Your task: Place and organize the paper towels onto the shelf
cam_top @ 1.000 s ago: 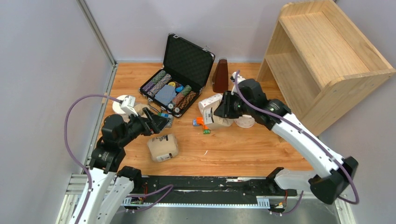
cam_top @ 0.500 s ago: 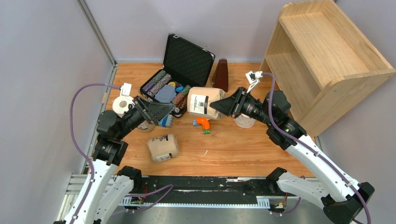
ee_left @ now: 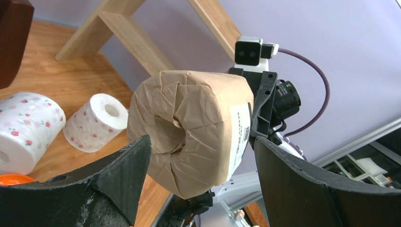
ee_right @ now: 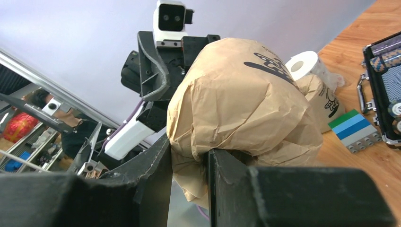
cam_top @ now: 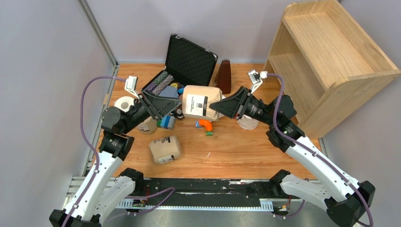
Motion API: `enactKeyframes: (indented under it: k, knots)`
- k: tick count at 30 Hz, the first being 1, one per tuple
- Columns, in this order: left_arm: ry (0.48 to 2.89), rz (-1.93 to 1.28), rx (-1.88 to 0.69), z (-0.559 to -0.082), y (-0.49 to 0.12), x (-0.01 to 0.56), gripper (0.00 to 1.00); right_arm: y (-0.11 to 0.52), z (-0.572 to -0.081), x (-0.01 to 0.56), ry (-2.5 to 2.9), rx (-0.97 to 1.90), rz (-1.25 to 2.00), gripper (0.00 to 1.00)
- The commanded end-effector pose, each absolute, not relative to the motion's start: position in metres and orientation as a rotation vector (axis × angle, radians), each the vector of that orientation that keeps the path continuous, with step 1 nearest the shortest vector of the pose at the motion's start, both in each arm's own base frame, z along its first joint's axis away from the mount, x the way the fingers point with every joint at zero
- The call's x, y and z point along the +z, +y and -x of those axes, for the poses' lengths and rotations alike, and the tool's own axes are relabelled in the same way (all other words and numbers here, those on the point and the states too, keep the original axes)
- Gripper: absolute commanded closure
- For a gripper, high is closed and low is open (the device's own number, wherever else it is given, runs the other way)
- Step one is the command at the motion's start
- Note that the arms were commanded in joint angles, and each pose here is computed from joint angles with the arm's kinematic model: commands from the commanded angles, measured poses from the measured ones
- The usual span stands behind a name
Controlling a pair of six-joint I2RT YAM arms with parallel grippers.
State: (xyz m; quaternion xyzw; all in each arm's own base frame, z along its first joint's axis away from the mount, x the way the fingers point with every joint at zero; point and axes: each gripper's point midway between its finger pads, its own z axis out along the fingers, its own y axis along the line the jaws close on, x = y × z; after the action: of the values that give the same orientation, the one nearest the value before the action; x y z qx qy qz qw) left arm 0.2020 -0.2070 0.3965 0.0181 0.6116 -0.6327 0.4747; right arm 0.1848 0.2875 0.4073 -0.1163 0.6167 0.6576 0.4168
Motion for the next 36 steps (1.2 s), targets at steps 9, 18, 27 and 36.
enactKeyframes:
  k: [9, 18, 27, 36]
  knots:
    - [1.42, -0.153, -1.682, -0.182, -0.228, 0.425, 0.25, 0.288, -0.179, 0.429, 1.4, 1.737, 0.327, 0.84]
    - [1.432, -0.144, -1.738, -0.182, -0.237, 0.42, 0.36, 0.295, -0.183, 0.425, 1.398, 1.769, 0.335, 0.84]
    - [1.43, -0.13, -1.722, -0.193, -0.24, 0.42, 0.75, 0.29, -0.198, 0.407, 1.456, 1.698, 0.26, 0.43]
    - [1.704, -0.278, -1.276, -0.239, -0.241, 0.388, 0.99, 0.24, -0.215, 0.365, 1.667, 1.278, 0.071, 0.0]
